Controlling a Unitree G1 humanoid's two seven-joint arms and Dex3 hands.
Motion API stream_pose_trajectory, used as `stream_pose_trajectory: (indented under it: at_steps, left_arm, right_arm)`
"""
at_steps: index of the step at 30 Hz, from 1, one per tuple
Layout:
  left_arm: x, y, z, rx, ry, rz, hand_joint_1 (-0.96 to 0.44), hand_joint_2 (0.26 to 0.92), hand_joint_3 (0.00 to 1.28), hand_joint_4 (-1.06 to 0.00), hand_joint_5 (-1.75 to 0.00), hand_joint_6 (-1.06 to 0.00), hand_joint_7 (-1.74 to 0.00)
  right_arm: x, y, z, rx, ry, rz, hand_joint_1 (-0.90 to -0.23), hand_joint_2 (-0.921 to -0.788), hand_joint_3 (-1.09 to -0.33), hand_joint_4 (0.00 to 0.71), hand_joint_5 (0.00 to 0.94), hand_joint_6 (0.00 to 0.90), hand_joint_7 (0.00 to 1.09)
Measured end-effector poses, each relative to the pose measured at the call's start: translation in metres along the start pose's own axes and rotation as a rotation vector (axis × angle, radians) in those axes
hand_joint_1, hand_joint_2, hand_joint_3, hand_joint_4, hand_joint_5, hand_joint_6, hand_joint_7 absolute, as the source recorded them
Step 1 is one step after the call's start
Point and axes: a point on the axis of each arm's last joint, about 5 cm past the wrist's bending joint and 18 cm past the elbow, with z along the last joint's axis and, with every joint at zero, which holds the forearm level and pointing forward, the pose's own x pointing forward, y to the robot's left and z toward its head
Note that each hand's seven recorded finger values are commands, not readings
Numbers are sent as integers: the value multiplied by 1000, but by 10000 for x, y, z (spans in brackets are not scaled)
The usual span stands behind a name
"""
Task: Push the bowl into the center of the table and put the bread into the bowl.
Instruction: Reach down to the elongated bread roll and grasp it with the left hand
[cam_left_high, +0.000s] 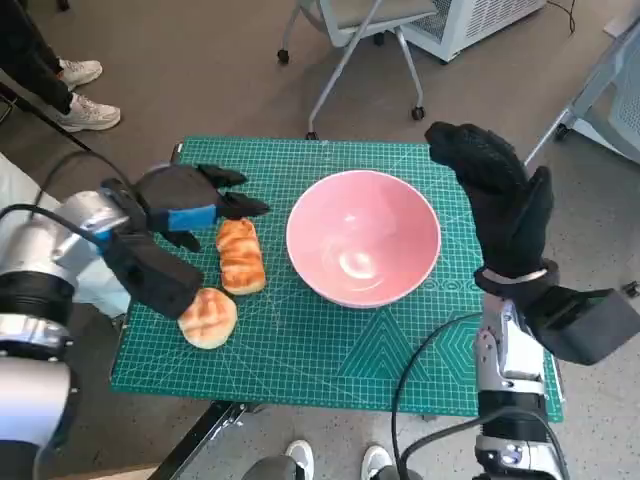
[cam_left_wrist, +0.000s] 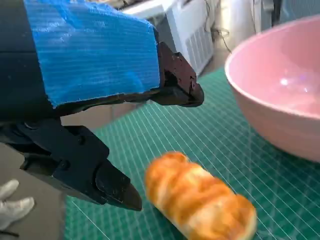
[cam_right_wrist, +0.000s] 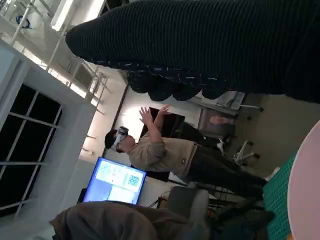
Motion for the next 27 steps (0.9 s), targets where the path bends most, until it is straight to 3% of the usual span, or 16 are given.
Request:
stream_pose_trajectory:
  at_steps: [27]
  left_arm:
    - [145, -143, 66, -61, 20, -106, -55, 730, 5, -301, -2, -396, -3]
  right_arm:
    - [-82, -16, -14, -5, 11, -17, -685, -921, -699, 193, 4, 70, 581]
